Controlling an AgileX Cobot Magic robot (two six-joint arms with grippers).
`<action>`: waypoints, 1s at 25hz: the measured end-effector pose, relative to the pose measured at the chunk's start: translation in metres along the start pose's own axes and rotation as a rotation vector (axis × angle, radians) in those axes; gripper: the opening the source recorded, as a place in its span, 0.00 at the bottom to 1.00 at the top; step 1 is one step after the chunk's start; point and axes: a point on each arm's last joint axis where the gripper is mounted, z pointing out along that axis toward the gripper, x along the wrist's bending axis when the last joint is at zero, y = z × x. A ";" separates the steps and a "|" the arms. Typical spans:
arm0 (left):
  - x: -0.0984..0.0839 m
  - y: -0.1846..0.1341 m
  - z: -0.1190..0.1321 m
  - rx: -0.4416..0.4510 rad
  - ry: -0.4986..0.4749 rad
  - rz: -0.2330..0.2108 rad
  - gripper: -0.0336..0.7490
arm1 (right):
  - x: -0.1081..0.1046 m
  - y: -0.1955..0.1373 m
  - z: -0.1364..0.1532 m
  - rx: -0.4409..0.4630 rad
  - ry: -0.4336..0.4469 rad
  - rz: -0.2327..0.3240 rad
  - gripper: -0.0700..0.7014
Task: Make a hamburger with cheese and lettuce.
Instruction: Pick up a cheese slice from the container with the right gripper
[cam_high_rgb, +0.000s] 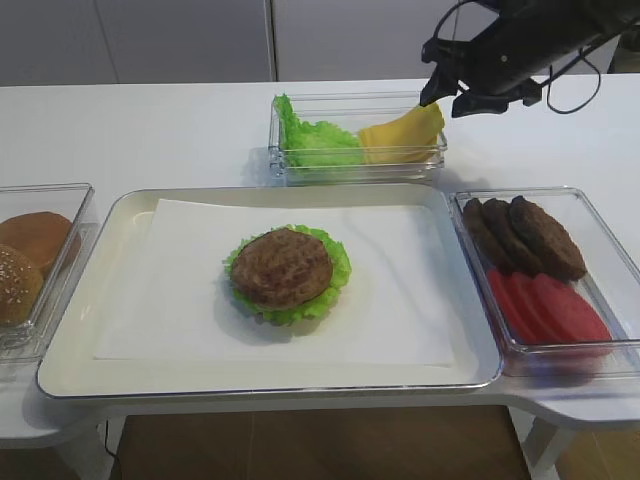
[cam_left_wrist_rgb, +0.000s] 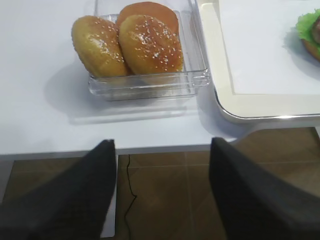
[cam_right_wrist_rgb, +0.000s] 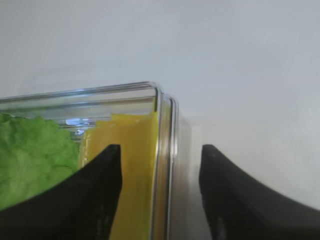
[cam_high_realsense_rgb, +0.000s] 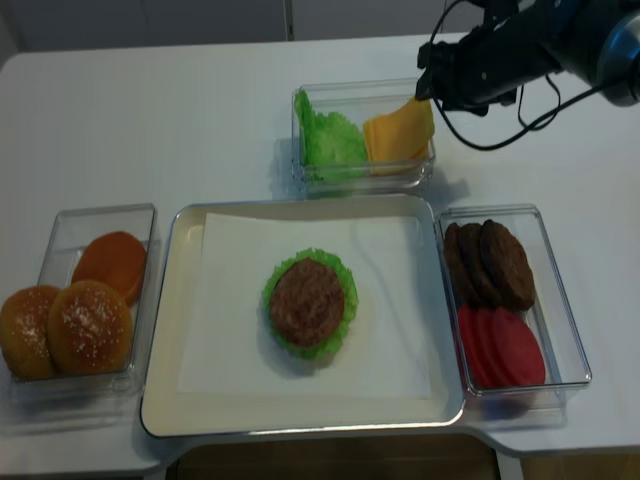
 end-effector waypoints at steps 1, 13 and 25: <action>0.000 0.000 0.000 0.000 0.000 0.000 0.60 | -0.001 -0.001 0.002 0.003 -0.002 -0.003 0.58; 0.000 0.000 0.000 0.000 0.000 0.000 0.60 | -0.003 -0.001 0.006 -0.001 0.000 -0.009 0.24; 0.000 0.000 0.000 0.000 0.000 0.000 0.60 | -0.002 -0.001 0.005 -0.004 0.005 -0.005 0.11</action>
